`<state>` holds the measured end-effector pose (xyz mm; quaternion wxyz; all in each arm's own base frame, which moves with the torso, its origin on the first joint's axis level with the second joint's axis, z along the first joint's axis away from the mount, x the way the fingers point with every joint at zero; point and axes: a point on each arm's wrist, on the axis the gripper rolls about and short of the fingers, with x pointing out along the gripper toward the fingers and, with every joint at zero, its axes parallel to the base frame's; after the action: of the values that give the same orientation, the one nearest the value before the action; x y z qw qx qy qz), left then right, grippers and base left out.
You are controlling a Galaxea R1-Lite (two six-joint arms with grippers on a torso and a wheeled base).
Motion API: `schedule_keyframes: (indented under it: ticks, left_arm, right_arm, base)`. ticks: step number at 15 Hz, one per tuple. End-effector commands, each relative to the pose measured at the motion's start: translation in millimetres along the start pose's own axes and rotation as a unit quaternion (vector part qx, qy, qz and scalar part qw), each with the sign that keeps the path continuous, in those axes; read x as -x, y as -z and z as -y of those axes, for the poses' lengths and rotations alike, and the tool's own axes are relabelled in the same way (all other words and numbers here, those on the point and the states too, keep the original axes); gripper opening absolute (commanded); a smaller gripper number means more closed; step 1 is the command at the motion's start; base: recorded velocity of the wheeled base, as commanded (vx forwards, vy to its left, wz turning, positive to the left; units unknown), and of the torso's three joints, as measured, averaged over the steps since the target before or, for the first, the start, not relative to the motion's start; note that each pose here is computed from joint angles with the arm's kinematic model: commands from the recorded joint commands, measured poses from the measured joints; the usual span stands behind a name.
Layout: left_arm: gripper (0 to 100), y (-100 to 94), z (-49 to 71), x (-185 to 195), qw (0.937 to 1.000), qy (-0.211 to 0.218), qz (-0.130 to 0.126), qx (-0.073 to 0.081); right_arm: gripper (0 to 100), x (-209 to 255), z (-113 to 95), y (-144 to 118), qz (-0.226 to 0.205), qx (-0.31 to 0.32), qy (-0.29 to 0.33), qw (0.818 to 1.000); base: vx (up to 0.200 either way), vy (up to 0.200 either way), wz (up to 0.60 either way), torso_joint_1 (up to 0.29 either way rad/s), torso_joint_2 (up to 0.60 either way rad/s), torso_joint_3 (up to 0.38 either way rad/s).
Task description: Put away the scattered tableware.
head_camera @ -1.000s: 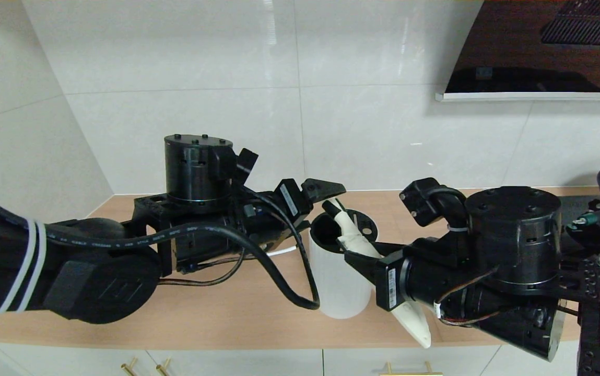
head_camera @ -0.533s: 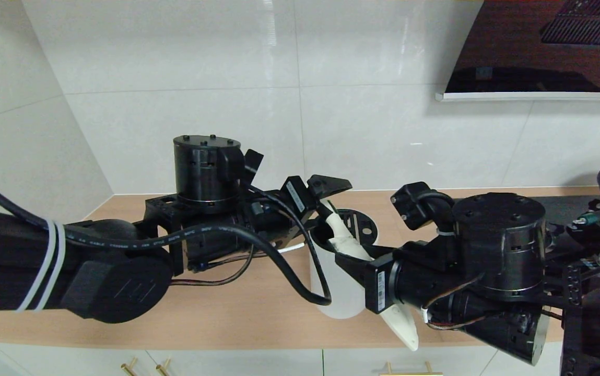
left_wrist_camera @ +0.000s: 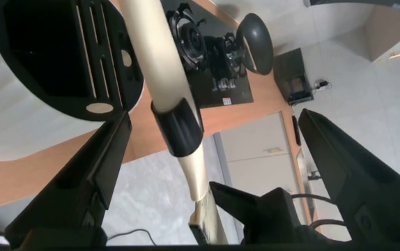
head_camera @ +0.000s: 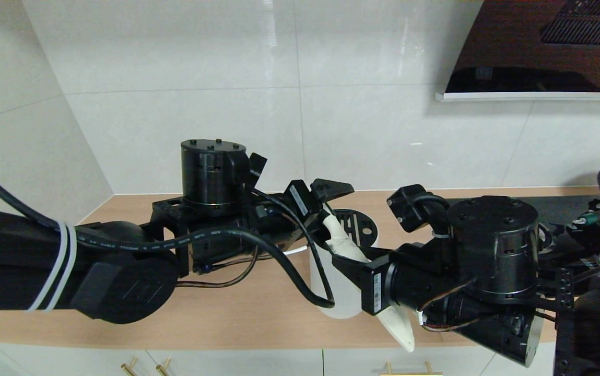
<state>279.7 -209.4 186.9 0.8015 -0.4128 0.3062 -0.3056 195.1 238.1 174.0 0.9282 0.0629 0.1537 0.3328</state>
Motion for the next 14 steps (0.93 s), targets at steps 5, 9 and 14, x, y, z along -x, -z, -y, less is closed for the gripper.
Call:
schedule_keyframes:
  ticks: [5, 9, 14]
  left_arm:
    - [0, 0.7, -0.5, -0.8, 1.0000, 0.000, -0.002, 0.000]
    - [0, 0.7, -0.4, -0.8, 1.0000, 0.000, -0.003, 0.000]
    - [0, 0.8, -0.4, -0.3, 1.0000, 0.000, -0.003, 0.000]
  right_arm:
    - [0, 1.0, -4.4, 0.1, 0.003, -0.003, -0.008, 1.000]
    - [0, 1.9, -3.6, 0.4, 0.002, -0.003, -0.006, 1.000]
    - [0, 2.2, -3.4, -0.5, 0.006, -0.003, 0.001, 1.000]
  base:
    - [0.000, 0.000, 0.00, 0.000, 0.00, 0.000]
    - [0.000, 0.000, 0.00, 0.000, 0.00, 0.000]
    - [0.000, 0.000, 0.00, 0.000, 0.00, 0.000]
